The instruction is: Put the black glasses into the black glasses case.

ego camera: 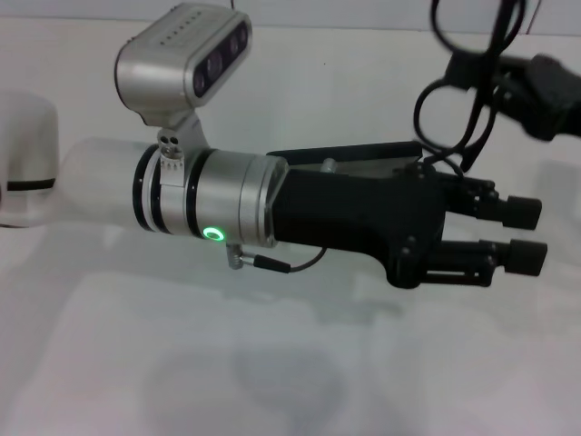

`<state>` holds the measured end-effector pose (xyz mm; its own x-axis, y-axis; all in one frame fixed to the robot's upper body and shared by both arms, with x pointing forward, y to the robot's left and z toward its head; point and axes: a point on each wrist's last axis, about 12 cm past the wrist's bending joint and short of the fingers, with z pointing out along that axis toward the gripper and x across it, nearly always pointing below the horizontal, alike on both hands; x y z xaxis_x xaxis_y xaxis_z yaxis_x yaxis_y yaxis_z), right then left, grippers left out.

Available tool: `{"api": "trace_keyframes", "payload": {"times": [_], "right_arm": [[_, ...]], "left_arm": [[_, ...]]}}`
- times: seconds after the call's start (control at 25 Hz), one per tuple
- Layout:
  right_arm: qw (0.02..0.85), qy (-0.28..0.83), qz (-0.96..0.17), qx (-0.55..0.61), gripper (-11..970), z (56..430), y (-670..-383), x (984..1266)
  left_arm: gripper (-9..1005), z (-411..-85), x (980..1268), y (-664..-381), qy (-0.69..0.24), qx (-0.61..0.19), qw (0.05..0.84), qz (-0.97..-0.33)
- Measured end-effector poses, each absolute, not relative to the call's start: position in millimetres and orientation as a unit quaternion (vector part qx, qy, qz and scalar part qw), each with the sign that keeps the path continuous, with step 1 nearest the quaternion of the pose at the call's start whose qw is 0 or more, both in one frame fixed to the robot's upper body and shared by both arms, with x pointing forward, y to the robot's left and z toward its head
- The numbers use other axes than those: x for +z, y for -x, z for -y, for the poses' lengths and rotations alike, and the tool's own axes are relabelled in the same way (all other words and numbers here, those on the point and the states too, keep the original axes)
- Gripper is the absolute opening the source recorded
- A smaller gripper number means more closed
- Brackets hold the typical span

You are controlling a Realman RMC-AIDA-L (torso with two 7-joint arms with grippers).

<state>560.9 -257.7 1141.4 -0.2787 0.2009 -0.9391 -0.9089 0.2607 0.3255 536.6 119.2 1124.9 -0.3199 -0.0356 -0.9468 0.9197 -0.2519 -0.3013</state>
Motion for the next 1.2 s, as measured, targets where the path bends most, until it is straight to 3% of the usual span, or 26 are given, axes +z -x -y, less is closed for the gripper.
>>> {"api": "trace_keyframes", "payload": {"times": [0.72,1.2], "right_arm": [[0.441,0.388,-0.627,0.512,111,248,-550,1128],[0.437,0.405,-0.623,0.506,112,250,-549,1132]], "left_arm": [[462,-119,1129,-541,-0.445,-0.649,0.373,-0.491],[461,-118,1128,-545,-0.445,-0.640,0.373,-0.503]]}}
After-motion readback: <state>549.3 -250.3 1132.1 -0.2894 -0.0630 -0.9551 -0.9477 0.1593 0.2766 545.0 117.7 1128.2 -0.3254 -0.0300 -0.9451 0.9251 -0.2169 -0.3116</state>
